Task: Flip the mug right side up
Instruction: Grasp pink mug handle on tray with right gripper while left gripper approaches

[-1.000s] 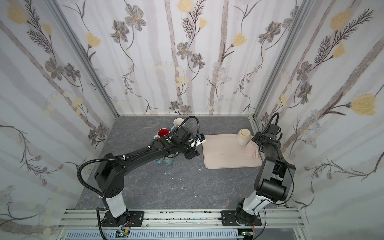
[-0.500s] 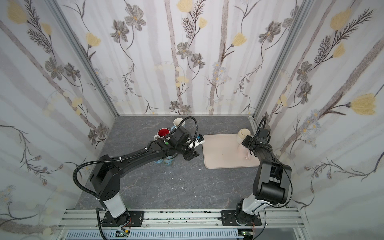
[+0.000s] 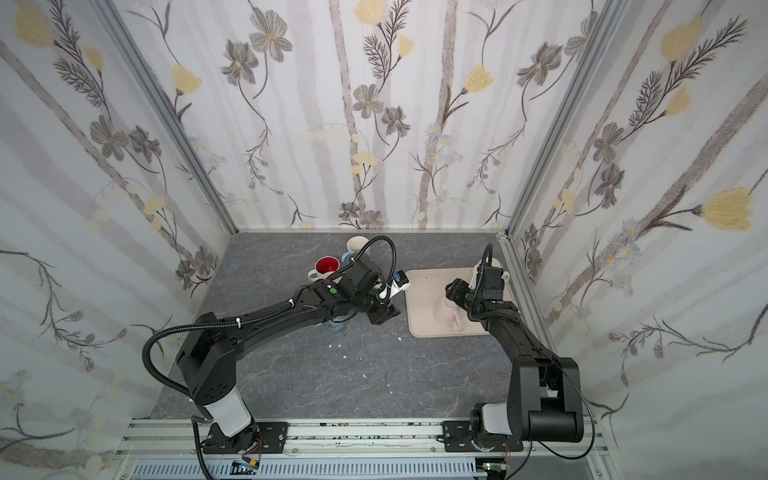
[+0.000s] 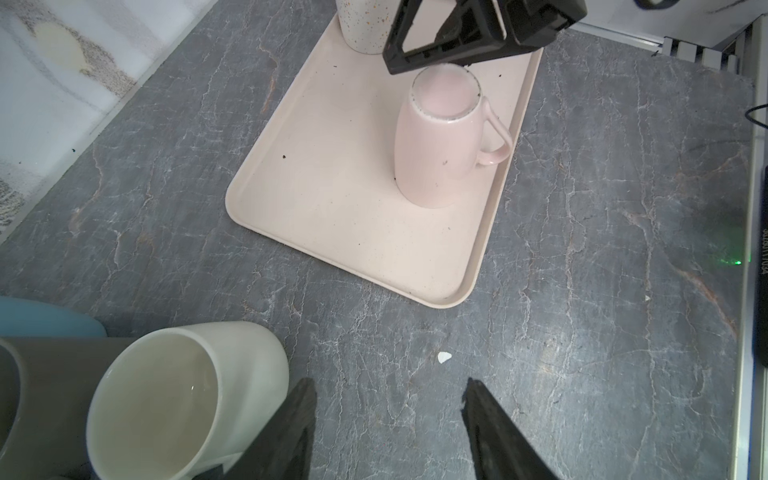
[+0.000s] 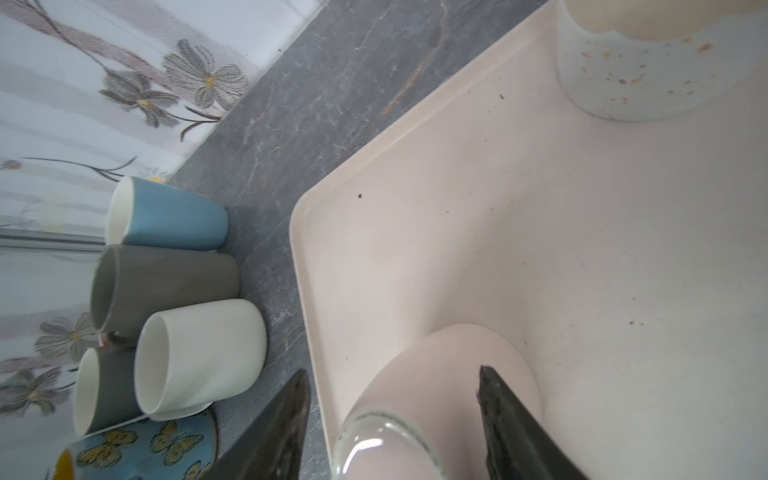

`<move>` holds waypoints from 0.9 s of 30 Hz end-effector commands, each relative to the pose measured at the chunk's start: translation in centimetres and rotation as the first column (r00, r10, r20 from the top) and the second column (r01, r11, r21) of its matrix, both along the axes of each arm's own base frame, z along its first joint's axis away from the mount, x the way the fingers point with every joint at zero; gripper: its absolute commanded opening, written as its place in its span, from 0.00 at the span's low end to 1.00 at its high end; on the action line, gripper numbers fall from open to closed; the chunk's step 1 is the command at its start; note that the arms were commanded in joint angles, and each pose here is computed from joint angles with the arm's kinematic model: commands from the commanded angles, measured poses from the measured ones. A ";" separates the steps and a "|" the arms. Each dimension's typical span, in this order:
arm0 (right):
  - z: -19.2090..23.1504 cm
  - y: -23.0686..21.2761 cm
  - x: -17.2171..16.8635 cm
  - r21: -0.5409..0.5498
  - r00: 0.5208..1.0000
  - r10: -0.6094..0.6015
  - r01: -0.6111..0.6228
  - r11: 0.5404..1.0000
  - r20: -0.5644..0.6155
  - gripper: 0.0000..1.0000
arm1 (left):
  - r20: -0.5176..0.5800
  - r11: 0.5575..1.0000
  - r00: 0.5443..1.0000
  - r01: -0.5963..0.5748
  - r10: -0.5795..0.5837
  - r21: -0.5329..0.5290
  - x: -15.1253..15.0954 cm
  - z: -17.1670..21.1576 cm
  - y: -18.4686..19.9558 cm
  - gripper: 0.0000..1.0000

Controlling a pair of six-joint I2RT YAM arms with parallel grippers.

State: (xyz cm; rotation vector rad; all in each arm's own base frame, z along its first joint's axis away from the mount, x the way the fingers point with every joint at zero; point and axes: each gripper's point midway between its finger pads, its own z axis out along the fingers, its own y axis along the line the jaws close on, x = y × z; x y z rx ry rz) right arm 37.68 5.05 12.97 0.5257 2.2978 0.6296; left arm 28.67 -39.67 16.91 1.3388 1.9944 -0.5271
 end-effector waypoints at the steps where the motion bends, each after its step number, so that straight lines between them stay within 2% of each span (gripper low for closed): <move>1: 1.7 1.0 -0.2 0.032 0.999 0.027 -0.028 0.999 0.038 0.64 | 0.005 0.999 1.000 -0.001 0.002 -0.037 -0.4 0.6 -1.0 0.57; 6: 2.3 -0.1 -1.6 -0.083 0.998 0.046 -0.043 0.996 0.037 0.66 | -0.002 0.999 1.000 0.017 -0.017 -0.035 -1.4 0.2 -2.1 0.57; 13: 2.7 -1.0 -4.5 -0.249 0.991 0.124 -0.110 0.962 0.043 0.67 | -0.011 0.999 1.000 0.029 -0.029 -0.030 -1.7 -0.1 -2.9 0.57; 17: 0.9 -0.9 -6.0 -0.270 0.989 0.149 -0.147 0.951 -0.014 0.67 | -0.019 0.999 0.999 0.034 -0.035 -0.023 -1.7 -0.3 -3.4 0.57; 22: -1.5 -0.1 -6.6 -0.248 0.979 0.186 -0.201 0.948 -0.083 0.67 | -0.033 0.999 0.999 0.036 -0.036 -0.015 -1.9 -0.7 -3.7 0.57; 27: -3.0 0.6 -6.5 -0.251 0.970 0.214 -0.237 0.939 -0.117 0.62 | -0.042 0.999 0.999 0.032 -0.032 -0.009 -2.2 -1.0 -3.8 0.57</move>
